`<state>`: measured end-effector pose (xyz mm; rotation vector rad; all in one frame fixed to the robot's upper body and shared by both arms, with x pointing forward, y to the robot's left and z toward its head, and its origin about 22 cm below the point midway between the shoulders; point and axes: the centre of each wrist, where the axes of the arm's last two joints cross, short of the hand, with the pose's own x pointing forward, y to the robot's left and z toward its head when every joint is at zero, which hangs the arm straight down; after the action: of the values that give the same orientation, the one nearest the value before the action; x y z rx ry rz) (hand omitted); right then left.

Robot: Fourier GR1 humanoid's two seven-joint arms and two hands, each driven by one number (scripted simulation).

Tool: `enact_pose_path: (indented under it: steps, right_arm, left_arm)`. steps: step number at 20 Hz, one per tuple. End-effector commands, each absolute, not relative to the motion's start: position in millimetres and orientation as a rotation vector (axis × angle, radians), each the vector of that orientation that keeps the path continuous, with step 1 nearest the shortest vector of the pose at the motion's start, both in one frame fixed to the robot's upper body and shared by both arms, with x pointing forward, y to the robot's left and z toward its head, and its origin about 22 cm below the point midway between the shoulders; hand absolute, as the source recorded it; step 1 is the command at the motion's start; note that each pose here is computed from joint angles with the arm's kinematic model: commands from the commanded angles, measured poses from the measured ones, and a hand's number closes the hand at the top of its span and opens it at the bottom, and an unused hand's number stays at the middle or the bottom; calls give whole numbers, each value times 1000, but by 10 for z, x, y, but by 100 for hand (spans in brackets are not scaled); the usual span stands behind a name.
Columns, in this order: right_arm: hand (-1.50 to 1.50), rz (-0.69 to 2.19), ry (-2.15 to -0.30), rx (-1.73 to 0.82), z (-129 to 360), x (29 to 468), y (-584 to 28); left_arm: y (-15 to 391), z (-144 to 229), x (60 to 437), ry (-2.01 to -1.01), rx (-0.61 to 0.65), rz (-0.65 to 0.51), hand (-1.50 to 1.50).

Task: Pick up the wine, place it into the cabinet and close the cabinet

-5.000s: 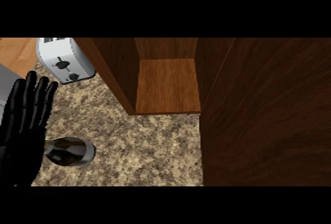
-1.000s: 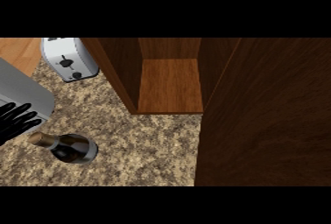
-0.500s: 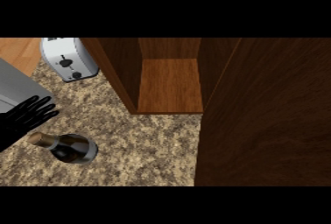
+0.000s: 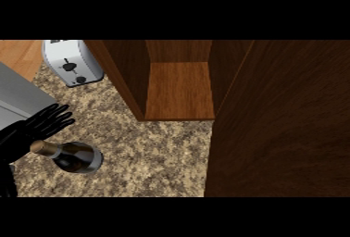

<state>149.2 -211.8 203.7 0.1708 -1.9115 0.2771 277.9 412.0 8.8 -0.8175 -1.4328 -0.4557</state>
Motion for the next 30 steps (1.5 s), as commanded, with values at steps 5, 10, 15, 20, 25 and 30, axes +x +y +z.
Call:
enact_pose_path:
  steps: [5, 10, 15, 20, 25, 30]
  right_arm:
    - [-150, 279, -1960, 238, 2136, 1220, -2264]
    - [-150, 258, -1942, 247, 2113, 1312, -2128]
    - [-150, 259, -1957, 245, 2123, 1262, -2128]
    - [-150, 271, -1950, 234, 2119, 1288, -2105]
    - [-150, 262, -1964, 248, 2110, 1337, -2069]
    - [-150, 273, -1963, 247, 2141, 1285, -2085]
  left_arm:
    - [4077, -73, 2732, -1432, -946, -556, -150]
    - [3947, -130, 2822, -1412, -954, -561, -150]
    - [3976, -241, 2672, -1424, -951, -536, -150]
    - [3973, -268, 2694, -1413, -955, -536, -150]
    - [3918, -352, 2725, -1386, -928, -513, -150]
    - [3837, -467, 2653, -1349, -947, -514, -150]
